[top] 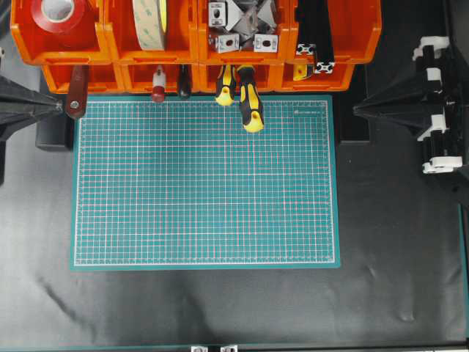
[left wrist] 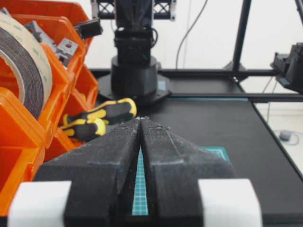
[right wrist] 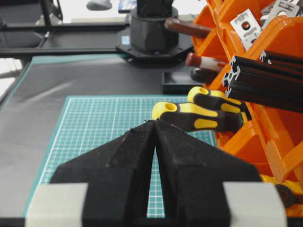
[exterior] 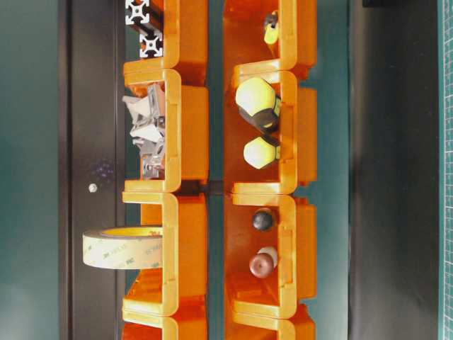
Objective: Pick foam from container rack with left arm.
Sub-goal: 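Move the left gripper up toward the tape rolls in the orange rack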
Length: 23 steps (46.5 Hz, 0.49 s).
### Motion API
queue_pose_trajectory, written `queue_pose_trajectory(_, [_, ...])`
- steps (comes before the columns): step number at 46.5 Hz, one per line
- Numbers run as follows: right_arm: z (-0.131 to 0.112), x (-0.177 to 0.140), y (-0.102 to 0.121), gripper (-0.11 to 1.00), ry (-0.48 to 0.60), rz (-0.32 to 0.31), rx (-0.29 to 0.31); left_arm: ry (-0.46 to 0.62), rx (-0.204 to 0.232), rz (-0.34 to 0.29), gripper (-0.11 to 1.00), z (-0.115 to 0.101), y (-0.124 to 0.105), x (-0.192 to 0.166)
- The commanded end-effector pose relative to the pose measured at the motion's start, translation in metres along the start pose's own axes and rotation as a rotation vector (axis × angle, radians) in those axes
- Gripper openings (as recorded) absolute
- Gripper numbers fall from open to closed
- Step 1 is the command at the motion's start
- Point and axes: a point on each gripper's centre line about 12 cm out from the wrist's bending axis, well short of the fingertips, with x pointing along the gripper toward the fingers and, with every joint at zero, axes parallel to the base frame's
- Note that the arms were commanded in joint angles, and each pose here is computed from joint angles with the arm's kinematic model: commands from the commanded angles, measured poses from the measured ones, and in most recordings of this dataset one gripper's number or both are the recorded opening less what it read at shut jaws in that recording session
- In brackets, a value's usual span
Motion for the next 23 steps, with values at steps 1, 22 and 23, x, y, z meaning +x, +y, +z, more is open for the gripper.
queue_pose_trajectory(1, [0.013, 0.002, 0.000, 0.02, -0.035, 0.001, 0.009, 0.020, 0.009, 0.003, 0.05, 0.011, 0.001, 0.005])
queue_pose_trajectory(22, [0.008, 0.002, 0.000, 0.00, -0.008, 0.000, 0.021, 0.104, -0.371, 0.063, 0.00, 0.084, 0.009, 0.023])
queue_pose_trajectory(23, [0.008, 0.002, 0.000, 0.00, -0.008, 0.000, 0.021, 0.110, -0.396, 0.069, 0.00, 0.090, 0.009, 0.025])
